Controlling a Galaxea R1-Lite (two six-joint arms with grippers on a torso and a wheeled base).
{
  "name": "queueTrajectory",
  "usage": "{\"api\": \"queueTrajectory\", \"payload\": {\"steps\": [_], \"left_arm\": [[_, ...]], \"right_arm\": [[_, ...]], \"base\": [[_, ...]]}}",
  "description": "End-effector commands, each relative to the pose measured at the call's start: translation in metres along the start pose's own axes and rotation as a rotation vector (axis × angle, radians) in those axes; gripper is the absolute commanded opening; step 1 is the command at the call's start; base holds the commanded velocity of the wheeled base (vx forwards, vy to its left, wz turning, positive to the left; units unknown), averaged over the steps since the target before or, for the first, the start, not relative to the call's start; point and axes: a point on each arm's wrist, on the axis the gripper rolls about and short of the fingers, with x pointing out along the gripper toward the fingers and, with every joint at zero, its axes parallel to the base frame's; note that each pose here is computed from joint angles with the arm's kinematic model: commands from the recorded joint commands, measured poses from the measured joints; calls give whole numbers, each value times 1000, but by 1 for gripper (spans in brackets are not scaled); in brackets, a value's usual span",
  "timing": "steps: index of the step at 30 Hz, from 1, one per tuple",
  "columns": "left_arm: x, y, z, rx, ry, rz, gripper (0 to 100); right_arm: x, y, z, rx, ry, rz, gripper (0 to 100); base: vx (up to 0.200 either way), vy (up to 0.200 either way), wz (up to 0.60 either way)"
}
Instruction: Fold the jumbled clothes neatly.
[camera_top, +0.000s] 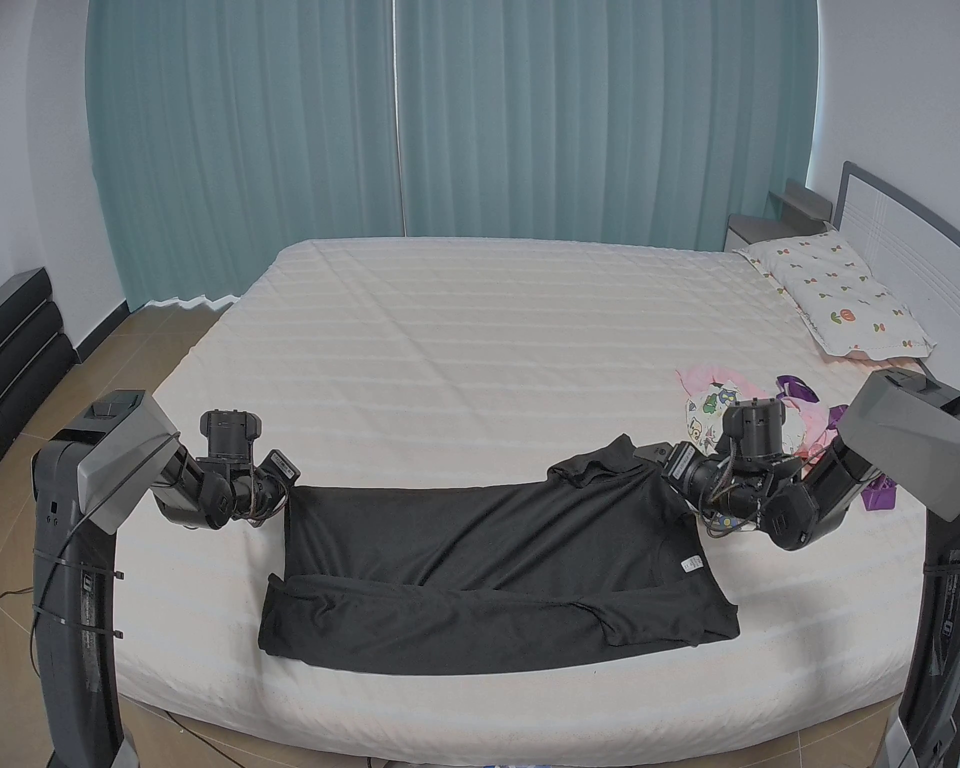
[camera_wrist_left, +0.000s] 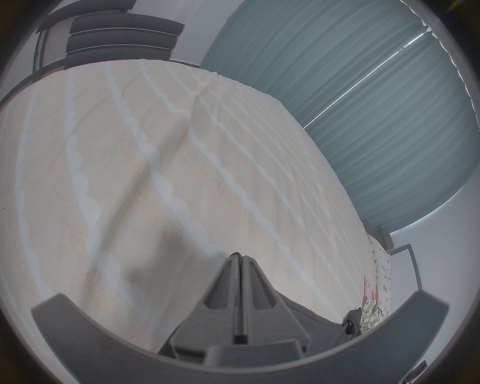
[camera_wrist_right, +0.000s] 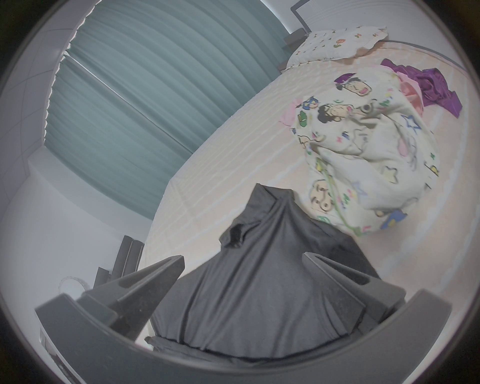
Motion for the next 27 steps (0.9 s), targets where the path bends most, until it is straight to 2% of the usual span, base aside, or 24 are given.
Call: {"api": "queueTrajectory", "payload": {"steps": [1,6,13,27], "left_arm": [[-10,5,3,-19,-2,6,0],[-11,6,0,-17,7,10,0],[-11,7,-1,-18,11,12,0],[-11,8,-2,-18,16,16,0]], "right_arm": [[50,15,-6,27,18,-64,100],[80,19,-7,83,39,-83,100],[104,28,-24,103,92,-106,100],[126,26,-20,113,55,-73,100]], "base": [[0,0,0],[0,0,0],[0,0,0],[0,0,0]]}}
